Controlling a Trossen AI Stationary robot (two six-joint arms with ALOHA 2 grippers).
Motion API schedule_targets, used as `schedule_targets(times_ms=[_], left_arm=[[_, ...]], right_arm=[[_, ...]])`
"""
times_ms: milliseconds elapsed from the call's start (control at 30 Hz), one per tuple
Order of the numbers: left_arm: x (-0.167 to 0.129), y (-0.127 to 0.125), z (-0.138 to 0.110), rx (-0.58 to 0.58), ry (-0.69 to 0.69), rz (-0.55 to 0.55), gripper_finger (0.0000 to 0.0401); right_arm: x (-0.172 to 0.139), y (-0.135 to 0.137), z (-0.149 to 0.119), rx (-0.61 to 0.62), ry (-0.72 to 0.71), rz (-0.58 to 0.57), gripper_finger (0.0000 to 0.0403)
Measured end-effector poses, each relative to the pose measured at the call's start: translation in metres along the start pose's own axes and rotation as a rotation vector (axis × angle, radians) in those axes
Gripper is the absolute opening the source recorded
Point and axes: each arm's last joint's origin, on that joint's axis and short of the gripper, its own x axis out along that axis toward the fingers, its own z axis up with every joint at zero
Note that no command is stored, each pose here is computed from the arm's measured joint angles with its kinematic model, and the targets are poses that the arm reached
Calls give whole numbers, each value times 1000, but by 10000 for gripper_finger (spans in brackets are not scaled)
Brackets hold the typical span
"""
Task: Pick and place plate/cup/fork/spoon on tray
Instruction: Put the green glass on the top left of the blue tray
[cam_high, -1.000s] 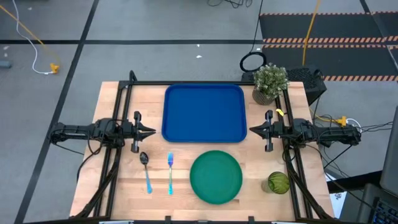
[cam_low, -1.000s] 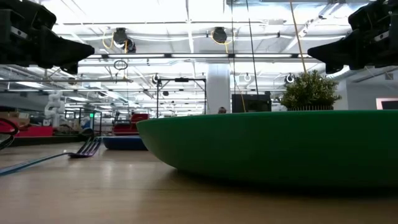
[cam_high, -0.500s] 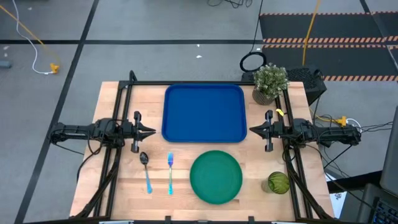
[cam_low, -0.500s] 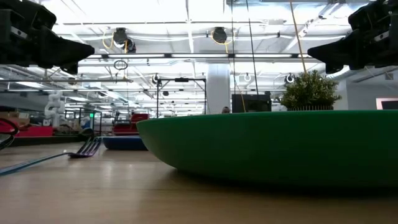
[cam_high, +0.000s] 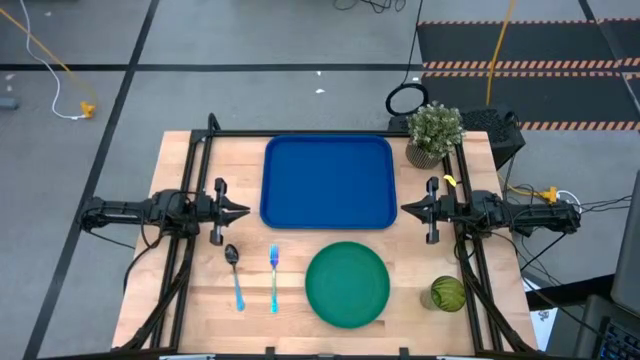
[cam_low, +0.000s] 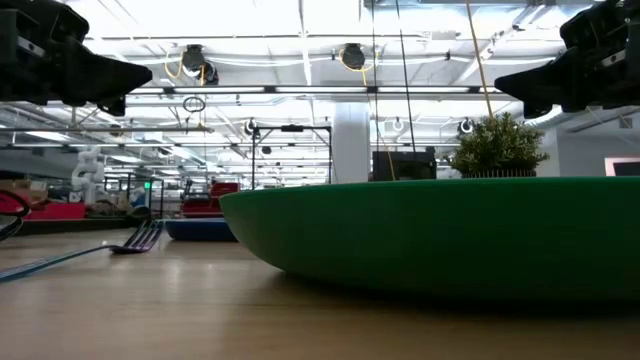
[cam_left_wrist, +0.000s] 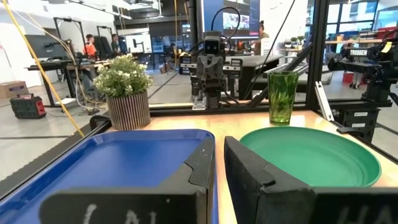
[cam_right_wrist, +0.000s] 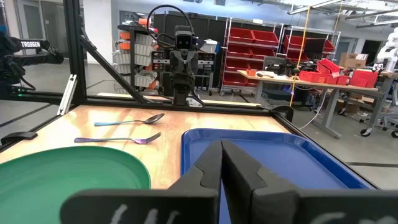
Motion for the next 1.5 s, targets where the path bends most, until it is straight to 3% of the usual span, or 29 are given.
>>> schedule_targets(times_ms=[300, 533, 733, 867, 1067, 1300, 1500], left_arm=[[0, 0, 1, -85, -9, 4, 40], [1, 3, 0, -170, 1, 90, 40], [6, 1, -4, -271, 48, 86, 39], [11, -3, 4, -286, -27, 38, 24], [23, -12, 33, -182, -189, -41, 6], [59, -18, 98, -5, -136, -72, 6], [88, -21, 161, 81, -110, -171, 3]], right_arm=[[0, 0, 0, 0, 0, 0, 0], [0, 0, 0, -2, 0, 0, 0], [0, 0, 0, -3, -1, 0, 0], [0, 0, 0, -3, 0, 0, 0], [0, 0, 0, 2, -1, 0, 0], [0, 0, 0, 1, -1, 0, 0], [0, 0, 0, 1, -1, 0, 0]])
